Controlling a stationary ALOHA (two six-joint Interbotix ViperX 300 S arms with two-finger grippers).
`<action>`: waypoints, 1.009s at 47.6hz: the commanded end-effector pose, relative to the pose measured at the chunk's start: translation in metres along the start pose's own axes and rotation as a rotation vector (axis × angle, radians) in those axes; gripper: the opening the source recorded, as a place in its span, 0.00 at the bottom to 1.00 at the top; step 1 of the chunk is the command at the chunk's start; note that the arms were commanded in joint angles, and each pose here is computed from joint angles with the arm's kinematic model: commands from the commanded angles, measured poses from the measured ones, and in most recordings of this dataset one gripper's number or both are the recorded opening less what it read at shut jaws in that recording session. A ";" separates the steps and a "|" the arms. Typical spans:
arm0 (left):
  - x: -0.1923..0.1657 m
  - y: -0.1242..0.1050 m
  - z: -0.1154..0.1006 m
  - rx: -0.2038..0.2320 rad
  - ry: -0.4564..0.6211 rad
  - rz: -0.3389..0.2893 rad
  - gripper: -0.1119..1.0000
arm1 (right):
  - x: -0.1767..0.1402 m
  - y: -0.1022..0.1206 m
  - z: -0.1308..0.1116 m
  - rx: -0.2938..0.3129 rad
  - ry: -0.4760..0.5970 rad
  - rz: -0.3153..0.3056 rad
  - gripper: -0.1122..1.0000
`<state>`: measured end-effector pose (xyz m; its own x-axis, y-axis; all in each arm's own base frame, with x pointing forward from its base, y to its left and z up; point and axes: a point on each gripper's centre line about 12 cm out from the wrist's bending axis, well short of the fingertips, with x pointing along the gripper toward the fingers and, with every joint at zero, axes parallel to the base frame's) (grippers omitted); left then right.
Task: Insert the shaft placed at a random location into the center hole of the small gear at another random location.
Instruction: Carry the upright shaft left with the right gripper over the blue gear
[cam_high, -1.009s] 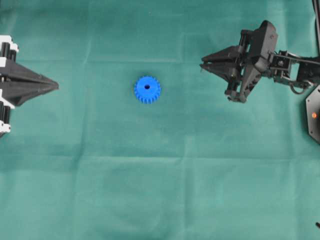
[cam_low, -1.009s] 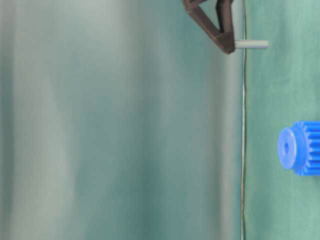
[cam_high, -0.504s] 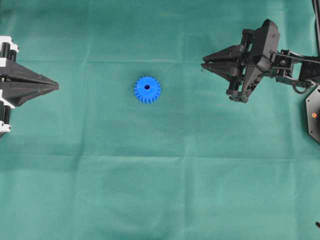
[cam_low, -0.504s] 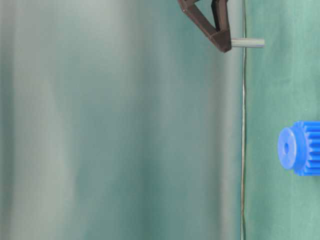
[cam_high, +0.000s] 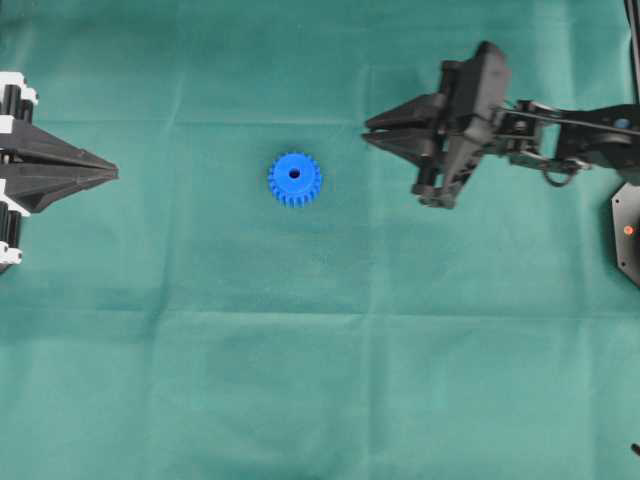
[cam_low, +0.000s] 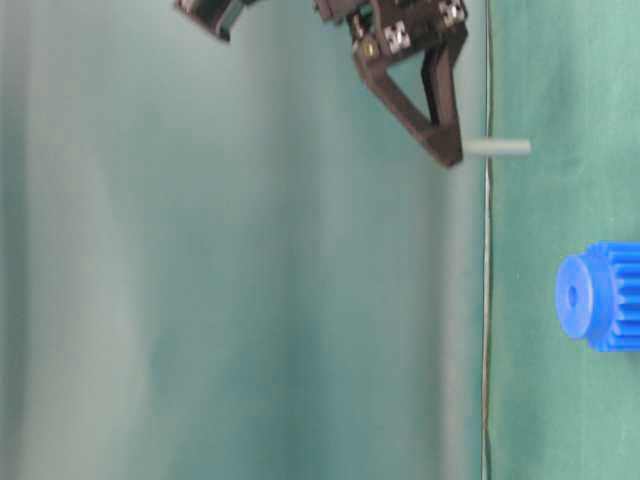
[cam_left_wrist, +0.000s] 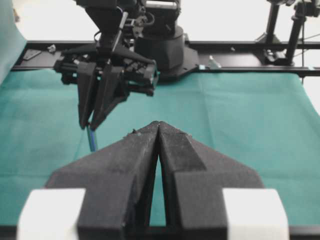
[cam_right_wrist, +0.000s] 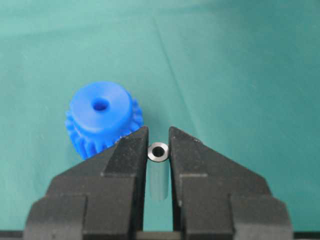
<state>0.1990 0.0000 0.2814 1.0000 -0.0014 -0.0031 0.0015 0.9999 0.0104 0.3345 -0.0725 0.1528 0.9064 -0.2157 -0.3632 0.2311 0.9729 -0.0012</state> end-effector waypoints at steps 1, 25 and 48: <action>0.003 0.000 0.008 0.000 -0.023 0.000 0.10 | 0.012 0.005 0.018 -0.015 -0.031 0.012 0.21; 0.003 0.000 0.008 0.000 -0.020 0.000 0.10 | 0.059 0.035 0.040 -0.037 -0.062 0.076 0.21; 0.003 0.000 0.008 0.000 -0.020 0.000 0.10 | 0.068 0.037 0.042 -0.038 -0.060 0.079 0.21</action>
<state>0.1992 0.0000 0.2811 1.0000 -0.0011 -0.0046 0.0012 1.0000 0.0089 0.4134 -0.0553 0.1529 0.9273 -0.1427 -0.3460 0.1526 0.9883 0.0013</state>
